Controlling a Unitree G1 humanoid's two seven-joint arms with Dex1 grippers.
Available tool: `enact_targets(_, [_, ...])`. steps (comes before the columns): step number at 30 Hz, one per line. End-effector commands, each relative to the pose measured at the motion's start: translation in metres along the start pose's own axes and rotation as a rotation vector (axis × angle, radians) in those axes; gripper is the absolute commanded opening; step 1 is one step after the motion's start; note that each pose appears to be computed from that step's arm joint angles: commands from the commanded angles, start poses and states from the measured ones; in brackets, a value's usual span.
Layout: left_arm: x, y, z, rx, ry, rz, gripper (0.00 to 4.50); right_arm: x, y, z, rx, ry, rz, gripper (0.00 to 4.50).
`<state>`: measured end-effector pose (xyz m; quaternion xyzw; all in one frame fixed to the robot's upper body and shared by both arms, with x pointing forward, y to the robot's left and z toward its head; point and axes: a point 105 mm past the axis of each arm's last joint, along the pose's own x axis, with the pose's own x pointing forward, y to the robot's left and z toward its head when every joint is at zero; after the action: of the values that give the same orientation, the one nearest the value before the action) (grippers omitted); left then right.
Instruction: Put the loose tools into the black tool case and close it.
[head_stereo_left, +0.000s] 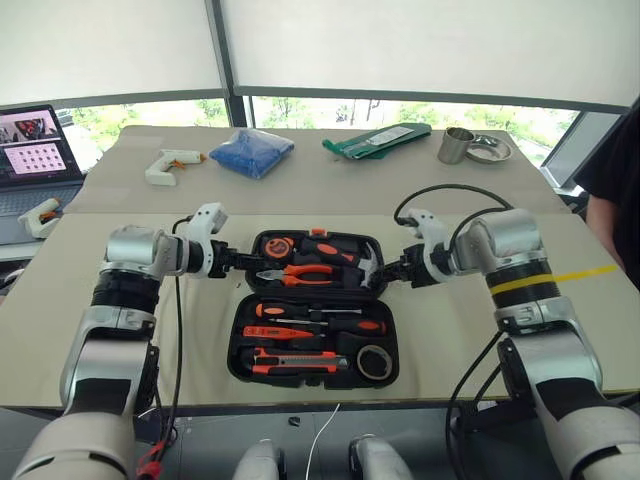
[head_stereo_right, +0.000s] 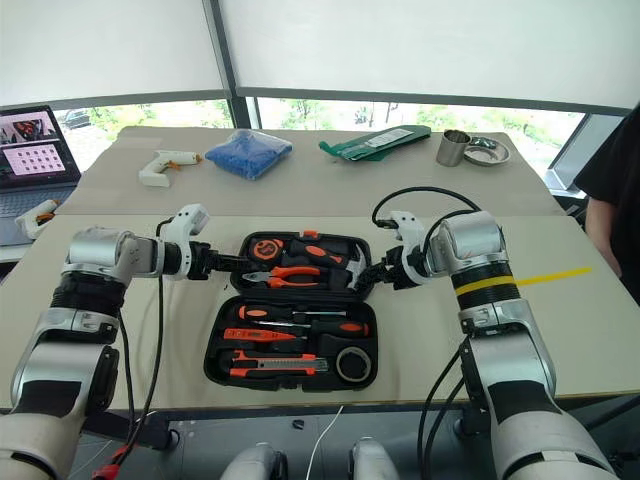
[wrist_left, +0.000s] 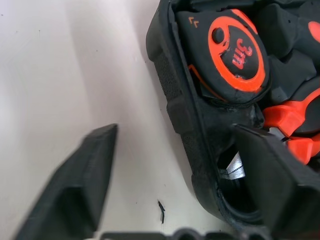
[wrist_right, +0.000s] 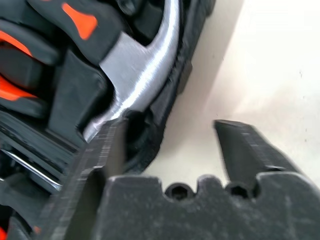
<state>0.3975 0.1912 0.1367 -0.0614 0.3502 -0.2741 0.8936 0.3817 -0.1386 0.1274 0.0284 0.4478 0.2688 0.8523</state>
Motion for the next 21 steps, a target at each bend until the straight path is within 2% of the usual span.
enact_targets(1, [-0.005, -0.002, 0.009, 0.010, -0.016, 0.000, 2.24, -0.003, 0.001, 0.006, 0.007, -0.020, 0.002, 1.68])
enact_targets(6, [0.008, -0.008, 0.009, -0.034, -0.084, -0.037, 0.35, 0.001, -0.007, 0.010, 0.106, -0.065, 0.005, 0.02])
enact_targets(7, [0.010, -0.011, 0.007, -0.047, -0.094, -0.058, 0.09, 0.001, -0.007, 0.013, 0.114, -0.095, 0.013, 0.00])
enact_targets(9, [0.011, -0.016, 0.007, -0.063, -0.121, -0.093, 0.09, 0.001, -0.005, 0.016, 0.120, -0.132, 0.030, 0.00])
enact_targets(11, [0.000, -0.024, 0.025, -0.022, -0.311, -0.185, 0.09, -0.006, 0.006, 0.030, 0.056, -0.257, 0.106, 0.00])
enact_targets(14, [-0.016, -0.020, 0.031, 0.013, -0.442, -0.191, 0.09, -0.018, 0.016, 0.041, -0.054, -0.397, 0.142, 0.00])
enact_targets(18, [-0.047, -0.022, 0.030, 0.222, -0.671, -0.208, 0.09, -0.044, 0.026, 0.053, -0.348, -0.658, 0.088, 0.00])
enact_targets(20, [-0.066, -0.029, 0.027, 0.374, -0.817, -0.227, 0.09, -0.050, 0.029, 0.041, -0.594, -0.703, 0.019, 0.00])
enact_targets(21, [-0.070, -0.030, 0.022, 0.426, -0.842, -0.216, 0.09, -0.052, 0.031, 0.036, -0.681, -0.722, 0.002, 0.00])
